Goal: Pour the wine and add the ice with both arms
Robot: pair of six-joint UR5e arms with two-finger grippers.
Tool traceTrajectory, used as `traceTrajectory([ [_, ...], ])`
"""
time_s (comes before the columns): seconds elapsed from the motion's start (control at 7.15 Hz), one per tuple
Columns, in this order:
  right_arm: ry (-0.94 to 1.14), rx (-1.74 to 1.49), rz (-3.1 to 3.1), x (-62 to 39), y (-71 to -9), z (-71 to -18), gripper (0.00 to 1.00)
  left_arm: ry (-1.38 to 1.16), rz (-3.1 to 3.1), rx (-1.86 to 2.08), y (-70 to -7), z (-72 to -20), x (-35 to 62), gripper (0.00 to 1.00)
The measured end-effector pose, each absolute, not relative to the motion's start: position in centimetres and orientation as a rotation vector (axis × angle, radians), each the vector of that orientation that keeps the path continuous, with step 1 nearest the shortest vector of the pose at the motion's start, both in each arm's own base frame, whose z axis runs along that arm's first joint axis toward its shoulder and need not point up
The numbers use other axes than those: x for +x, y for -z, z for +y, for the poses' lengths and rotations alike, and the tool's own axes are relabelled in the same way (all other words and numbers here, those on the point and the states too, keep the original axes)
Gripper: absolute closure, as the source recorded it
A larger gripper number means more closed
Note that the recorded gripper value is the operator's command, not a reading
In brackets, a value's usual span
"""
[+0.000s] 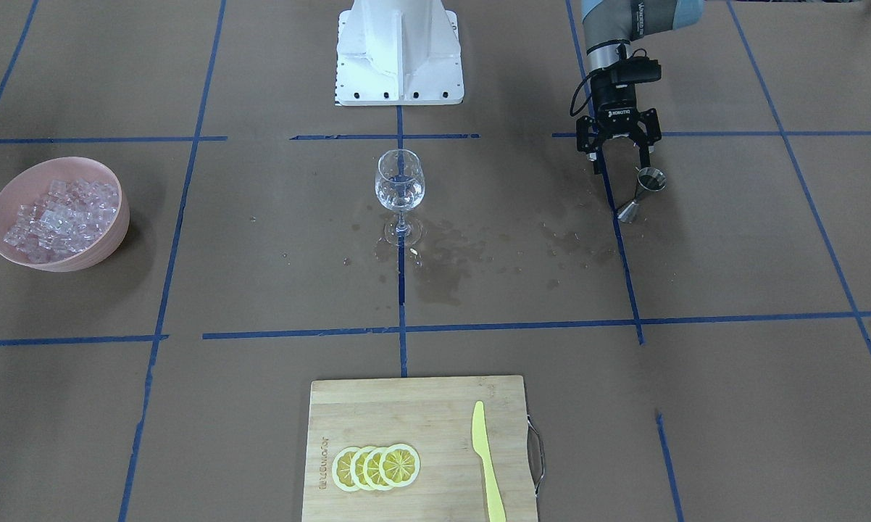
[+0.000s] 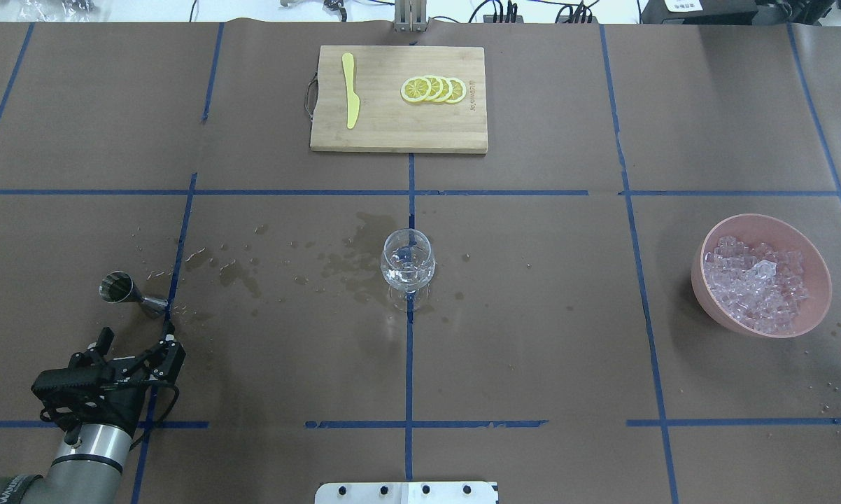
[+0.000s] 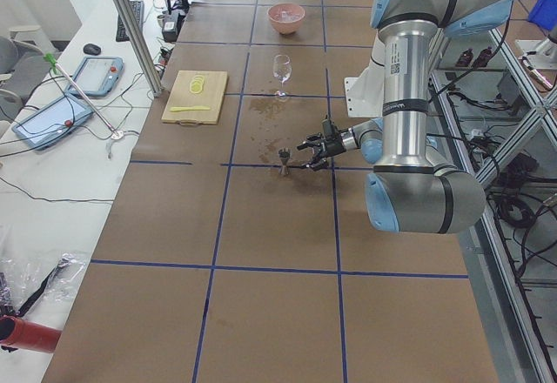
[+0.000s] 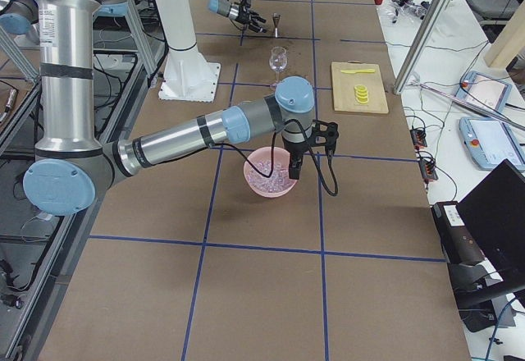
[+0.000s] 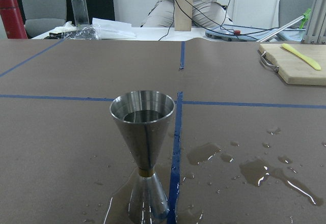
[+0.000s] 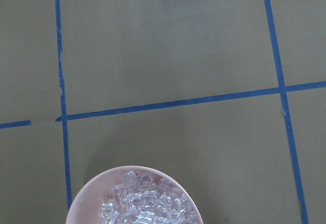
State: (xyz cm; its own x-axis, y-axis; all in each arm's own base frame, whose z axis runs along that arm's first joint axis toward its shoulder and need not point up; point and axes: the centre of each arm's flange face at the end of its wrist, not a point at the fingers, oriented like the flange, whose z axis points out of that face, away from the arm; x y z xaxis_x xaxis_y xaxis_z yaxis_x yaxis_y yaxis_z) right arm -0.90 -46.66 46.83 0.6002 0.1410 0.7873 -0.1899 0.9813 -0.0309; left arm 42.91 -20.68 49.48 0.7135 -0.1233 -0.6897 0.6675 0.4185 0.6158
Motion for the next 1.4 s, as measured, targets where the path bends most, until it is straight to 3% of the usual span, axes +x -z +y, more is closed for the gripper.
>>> traceTrajectory([
  [0.56, -0.197, 0.038, -0.913, -3.0, -45.4, -46.3, 0.00, 0.563, 0.561, 1.060, -51.2, -22.8, 43.4, 0.15],
  [1.4, -0.202, 0.038, -0.916, -3.3, -44.9, -46.2, 0.00, 0.627, 0.525, 1.113, -51.1, -26.2, 43.9, 0.21],
])
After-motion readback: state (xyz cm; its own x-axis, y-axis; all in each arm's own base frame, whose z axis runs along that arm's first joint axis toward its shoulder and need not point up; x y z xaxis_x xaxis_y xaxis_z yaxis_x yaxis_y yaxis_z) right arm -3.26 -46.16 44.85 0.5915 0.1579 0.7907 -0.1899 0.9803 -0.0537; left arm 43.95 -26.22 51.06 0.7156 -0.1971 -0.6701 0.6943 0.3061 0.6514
